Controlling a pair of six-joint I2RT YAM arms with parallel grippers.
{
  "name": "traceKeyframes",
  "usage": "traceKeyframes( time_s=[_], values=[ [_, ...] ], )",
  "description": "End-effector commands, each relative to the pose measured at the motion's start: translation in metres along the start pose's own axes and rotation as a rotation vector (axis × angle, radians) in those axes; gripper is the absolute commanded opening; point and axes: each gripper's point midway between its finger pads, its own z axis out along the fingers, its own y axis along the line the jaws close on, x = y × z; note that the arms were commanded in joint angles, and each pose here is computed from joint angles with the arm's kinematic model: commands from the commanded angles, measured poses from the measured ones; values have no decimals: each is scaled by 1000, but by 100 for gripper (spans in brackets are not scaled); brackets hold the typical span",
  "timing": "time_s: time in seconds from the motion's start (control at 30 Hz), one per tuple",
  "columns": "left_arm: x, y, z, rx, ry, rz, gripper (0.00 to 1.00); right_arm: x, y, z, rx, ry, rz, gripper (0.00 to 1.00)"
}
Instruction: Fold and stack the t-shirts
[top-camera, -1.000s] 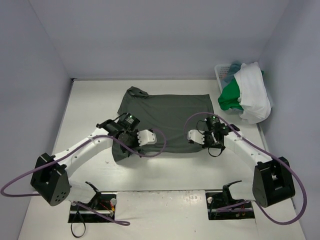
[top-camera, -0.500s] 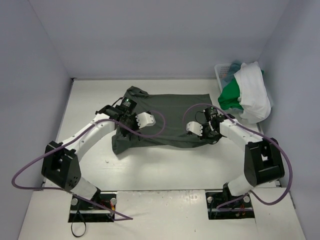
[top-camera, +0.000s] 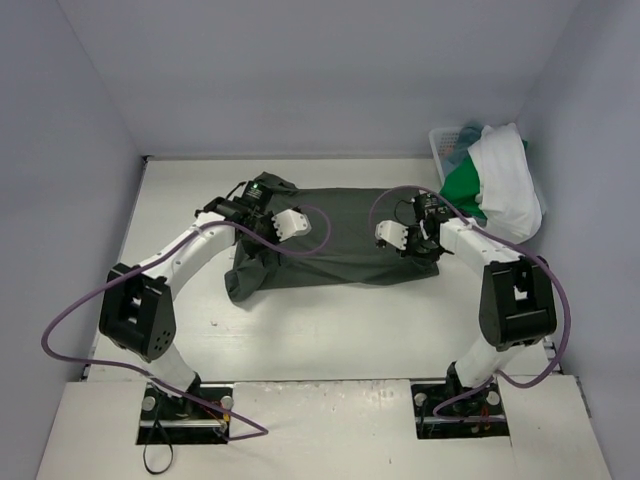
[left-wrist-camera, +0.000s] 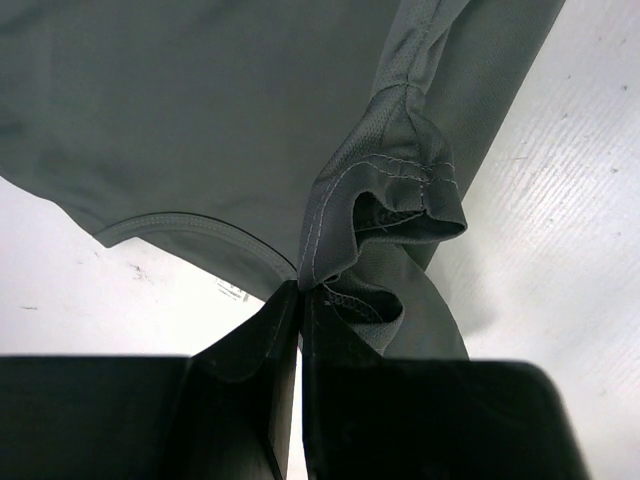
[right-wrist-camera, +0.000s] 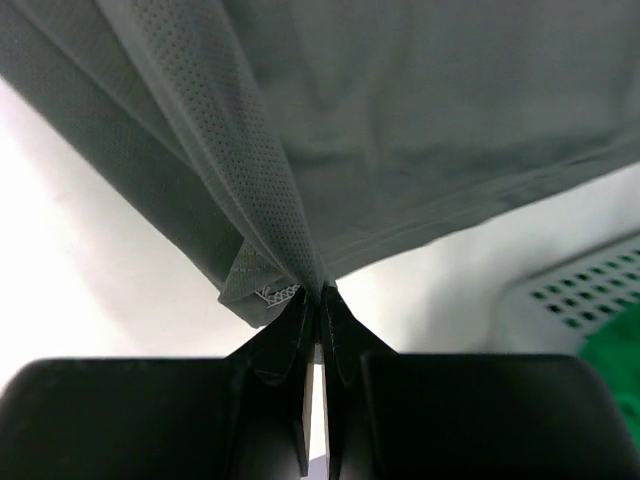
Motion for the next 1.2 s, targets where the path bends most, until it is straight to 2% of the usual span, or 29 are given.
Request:
traceKeyframes(
  time_s=[0.0, 0.23, 0.47, 0.77, 1.03, 1.17],
  values=[
    [-22, 22, -12, -59, -70, 34, 0, -9, -30, -12, 62, -25, -9, 0],
    [-25, 26, -6, -64, -76, 31, 0, -14, -52, -3, 72, -9, -7, 5],
    [-20, 41, 0, -78, -62, 18, 0, -10, -55, 21, 28, 28, -11, 5],
    [-20, 65, 3, -115, -38, 28, 0, -15, -72, 29, 41, 31, -15, 5],
    [-26, 89, 12, -142, -19, 41, 0, -13, -68, 39, 21, 36, -7, 5],
    [-32, 98, 21, -155, -27, 46, 4, -9, -63, 44, 12, 49, -6, 5]
  ],
)
